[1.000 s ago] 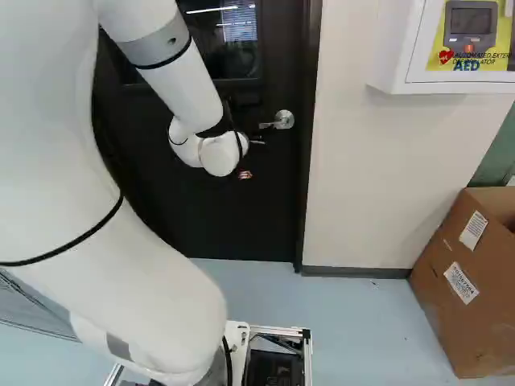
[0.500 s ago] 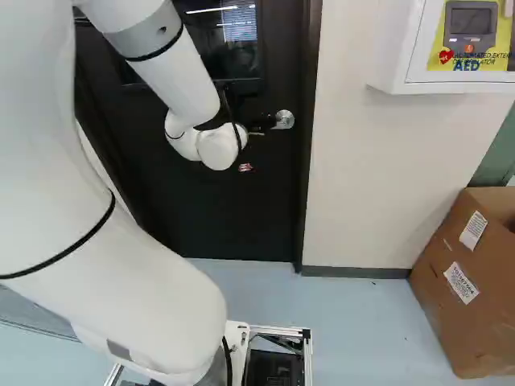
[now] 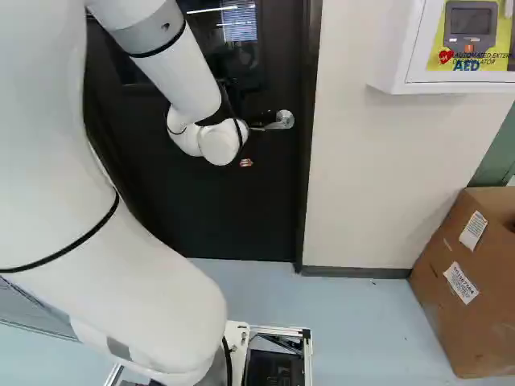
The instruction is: Open the door and move inside
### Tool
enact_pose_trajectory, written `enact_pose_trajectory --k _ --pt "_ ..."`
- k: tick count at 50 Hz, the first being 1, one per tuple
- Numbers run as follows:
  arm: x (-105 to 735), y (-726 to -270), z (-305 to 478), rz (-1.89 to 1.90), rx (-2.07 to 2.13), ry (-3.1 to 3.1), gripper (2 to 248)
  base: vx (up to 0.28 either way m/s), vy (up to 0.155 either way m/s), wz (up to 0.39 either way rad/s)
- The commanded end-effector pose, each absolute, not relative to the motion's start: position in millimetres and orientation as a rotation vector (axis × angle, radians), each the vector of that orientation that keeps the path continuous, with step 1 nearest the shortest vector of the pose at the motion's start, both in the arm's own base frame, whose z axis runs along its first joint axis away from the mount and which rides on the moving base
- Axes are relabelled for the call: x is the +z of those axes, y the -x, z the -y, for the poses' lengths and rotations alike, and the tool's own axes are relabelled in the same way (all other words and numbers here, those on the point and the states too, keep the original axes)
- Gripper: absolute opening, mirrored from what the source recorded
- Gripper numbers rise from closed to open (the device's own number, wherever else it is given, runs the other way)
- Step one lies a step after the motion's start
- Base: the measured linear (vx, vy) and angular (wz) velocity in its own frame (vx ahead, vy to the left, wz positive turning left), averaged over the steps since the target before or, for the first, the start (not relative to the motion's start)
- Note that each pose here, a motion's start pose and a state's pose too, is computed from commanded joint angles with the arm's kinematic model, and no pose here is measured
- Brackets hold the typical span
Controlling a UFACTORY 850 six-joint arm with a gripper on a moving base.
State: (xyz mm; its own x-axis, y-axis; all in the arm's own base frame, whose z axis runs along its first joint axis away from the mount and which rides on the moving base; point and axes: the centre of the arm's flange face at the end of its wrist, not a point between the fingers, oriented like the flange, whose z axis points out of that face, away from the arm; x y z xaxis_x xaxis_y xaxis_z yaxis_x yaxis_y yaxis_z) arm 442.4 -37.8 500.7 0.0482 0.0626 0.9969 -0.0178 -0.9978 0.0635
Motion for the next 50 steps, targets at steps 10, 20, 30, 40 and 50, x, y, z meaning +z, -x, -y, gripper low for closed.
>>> enact_pose_trajectory --k 10,20,30,40,50 --pt "501 -451 38 -0.049 2.128 -2.232 247 0.0 0.0 0.0" --pt "501 -458 38 -0.05 2.128 -2.233 247 0.0 0.0 0.0" --pt "501 -462 38 -0.051 2.128 -2.233 247 0.0 0.0 0.0" --pt "499 -464 39 -0.051 2.123 -2.239 247 0.0 0.0 0.0" --pt "489 -464 39 -0.05 2.102 -2.262 247 0.0 0.0 0.0"
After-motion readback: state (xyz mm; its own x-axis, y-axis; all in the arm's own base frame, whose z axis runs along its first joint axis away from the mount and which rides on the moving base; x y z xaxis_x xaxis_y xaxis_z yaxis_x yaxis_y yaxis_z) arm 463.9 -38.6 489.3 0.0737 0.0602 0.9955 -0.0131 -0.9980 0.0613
